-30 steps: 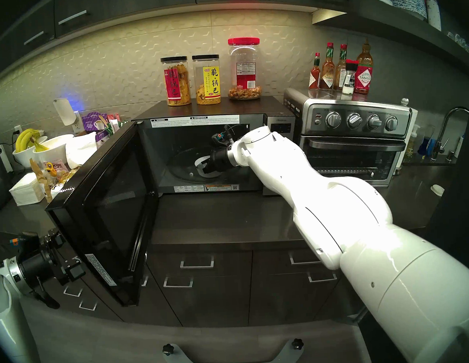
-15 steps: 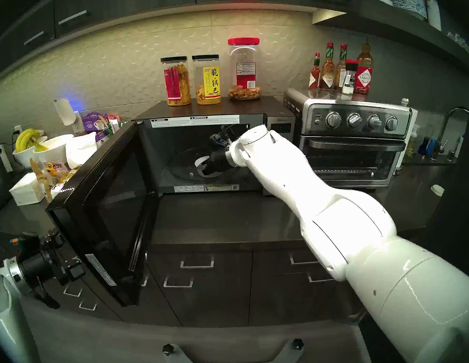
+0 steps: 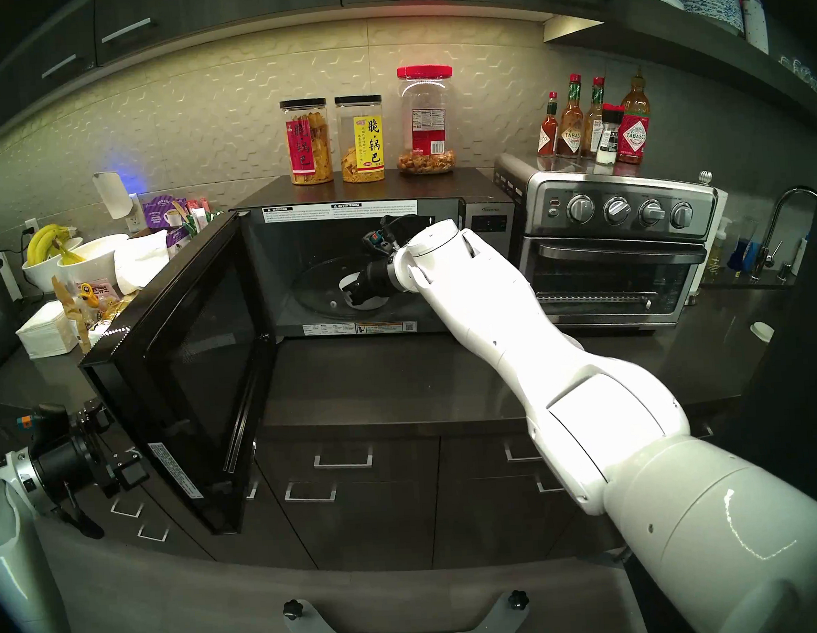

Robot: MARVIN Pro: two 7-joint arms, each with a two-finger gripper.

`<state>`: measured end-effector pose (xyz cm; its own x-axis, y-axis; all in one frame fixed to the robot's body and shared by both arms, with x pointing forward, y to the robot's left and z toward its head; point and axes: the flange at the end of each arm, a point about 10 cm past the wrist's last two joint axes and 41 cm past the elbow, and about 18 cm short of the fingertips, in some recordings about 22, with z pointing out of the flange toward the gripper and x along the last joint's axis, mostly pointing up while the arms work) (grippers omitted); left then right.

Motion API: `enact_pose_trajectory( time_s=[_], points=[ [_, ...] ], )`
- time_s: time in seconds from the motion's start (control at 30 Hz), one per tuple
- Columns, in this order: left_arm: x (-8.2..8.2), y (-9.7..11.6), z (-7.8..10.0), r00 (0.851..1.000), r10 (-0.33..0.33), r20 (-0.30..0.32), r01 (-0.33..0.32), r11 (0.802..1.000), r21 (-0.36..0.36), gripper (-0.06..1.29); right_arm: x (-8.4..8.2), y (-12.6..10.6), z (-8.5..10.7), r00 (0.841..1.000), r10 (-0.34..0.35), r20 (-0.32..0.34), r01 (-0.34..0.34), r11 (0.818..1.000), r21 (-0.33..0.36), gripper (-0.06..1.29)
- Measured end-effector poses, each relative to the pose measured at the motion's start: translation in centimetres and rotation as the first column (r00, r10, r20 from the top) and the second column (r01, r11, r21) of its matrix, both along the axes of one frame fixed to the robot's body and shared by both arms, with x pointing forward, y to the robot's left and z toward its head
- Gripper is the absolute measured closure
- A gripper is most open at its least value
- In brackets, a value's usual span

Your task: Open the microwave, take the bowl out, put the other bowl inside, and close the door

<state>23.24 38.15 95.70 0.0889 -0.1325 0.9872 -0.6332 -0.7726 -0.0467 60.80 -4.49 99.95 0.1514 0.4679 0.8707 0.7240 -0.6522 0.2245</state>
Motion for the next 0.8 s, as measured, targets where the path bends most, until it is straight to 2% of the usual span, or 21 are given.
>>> enact_pose_trajectory(
  time_s=[0.03, 0.33, 0.43, 0.8],
  points=[
    [0.0, 0.0, 0.0, 1.000, 0.000, 0.000, 0.000, 1.000, 0.000, 0.00, -0.2, 0.0, 0.1, 1.000, -0.009, 0.001, 0.009, 1.000, -0.002, 0.22],
    [0.0, 0.0, 0.0, 1.000, 0.000, 0.000, 0.000, 1.000, 0.000, 0.00, -1.3, 0.3, 0.0, 0.998, -0.057, -0.002, 0.057, 0.998, -0.023, 0.21],
    [0.0, 0.0, 0.0, 1.000, 0.000, -0.001, 0.000, 1.000, 0.000, 0.00, -1.9, 0.4, -0.1, 0.997, -0.076, -0.005, 0.076, 0.997, -0.030, 0.25],
    [0.0, 0.0, 0.0, 1.000, 0.000, -0.002, 0.000, 1.000, 0.000, 0.00, -2.9, 0.3, -0.2, 0.994, -0.104, -0.026, 0.103, 0.994, -0.020, 0.28]
  ],
)
